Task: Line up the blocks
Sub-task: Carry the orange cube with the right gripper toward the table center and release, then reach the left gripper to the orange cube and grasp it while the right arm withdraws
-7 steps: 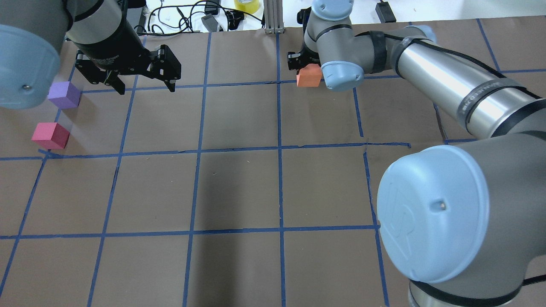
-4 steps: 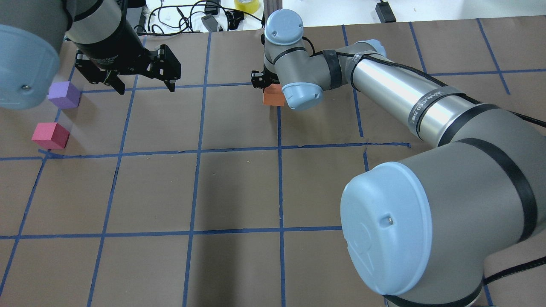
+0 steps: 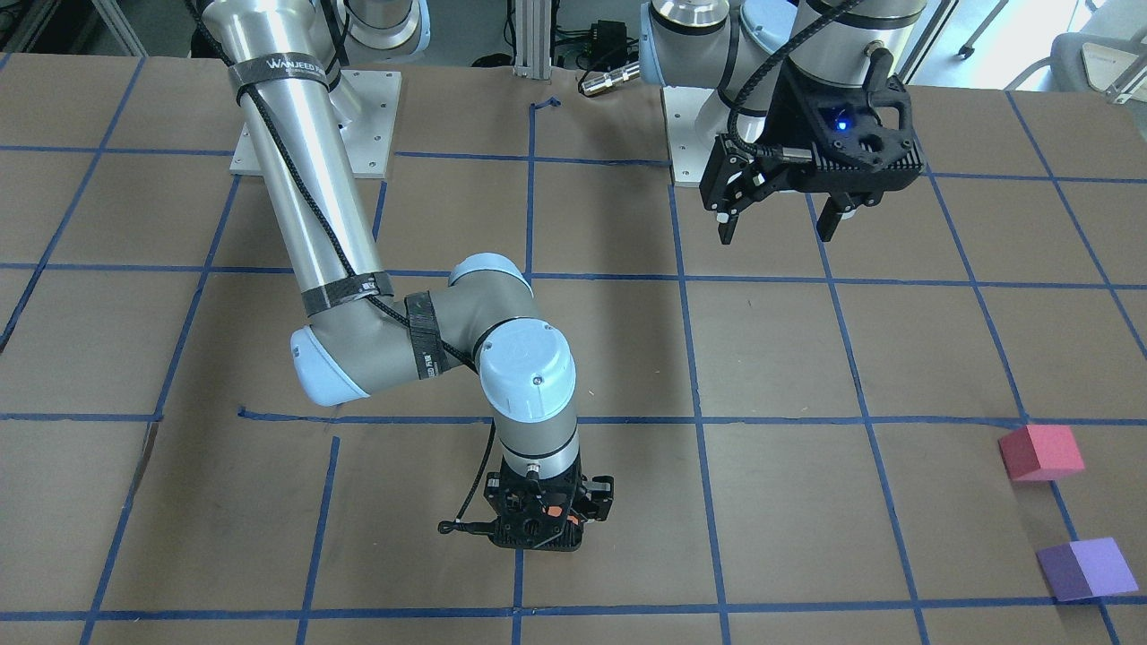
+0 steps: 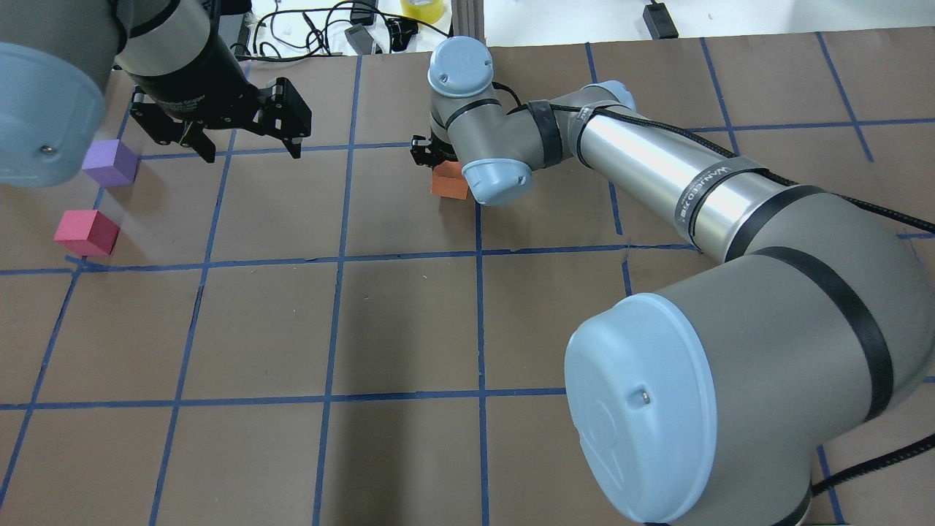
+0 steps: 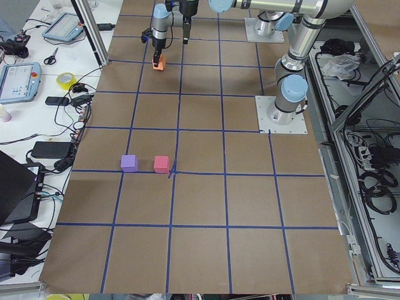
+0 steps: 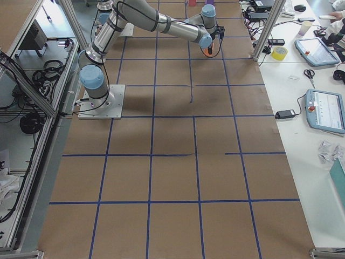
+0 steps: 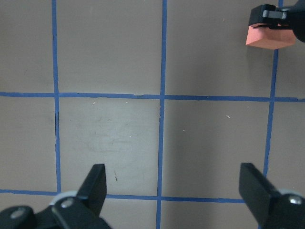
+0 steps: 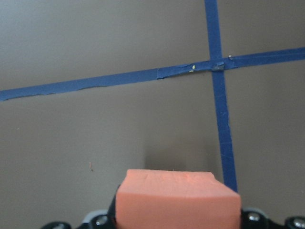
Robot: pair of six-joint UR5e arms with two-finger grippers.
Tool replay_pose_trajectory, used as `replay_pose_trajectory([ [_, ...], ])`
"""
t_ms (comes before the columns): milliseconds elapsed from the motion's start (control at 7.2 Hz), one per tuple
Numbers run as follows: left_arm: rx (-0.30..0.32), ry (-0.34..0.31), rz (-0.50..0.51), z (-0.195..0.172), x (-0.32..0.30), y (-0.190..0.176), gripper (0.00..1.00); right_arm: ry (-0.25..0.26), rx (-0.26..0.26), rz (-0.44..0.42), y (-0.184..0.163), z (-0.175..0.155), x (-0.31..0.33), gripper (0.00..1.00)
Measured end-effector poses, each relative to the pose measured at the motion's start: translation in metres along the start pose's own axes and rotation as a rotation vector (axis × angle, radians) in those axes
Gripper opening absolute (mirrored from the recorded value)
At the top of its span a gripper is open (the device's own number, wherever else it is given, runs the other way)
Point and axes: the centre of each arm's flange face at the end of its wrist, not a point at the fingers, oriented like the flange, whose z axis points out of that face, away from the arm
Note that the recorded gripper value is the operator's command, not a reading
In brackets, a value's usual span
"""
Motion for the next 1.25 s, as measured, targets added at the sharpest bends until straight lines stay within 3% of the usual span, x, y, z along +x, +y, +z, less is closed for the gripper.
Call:
replay_pose_trajectory([
  [417,-0.020,0.007,0.010,0.015,0.003,-0.009,1.00,0.010,-0.022,0.013,-0.001,-0.025,0.002,1.00],
  [833,0.026,0.023,0.007,0.064,0.010,-0.054,1.00,0.050,-0.060,-0.054,-0.017,-0.141,0.049,1.00],
  [1250,0.005,0.094,0.000,0.176,0.035,-0.114,1.00,0.088,-0.112,-0.131,-0.018,-0.251,0.131,1.00],
])
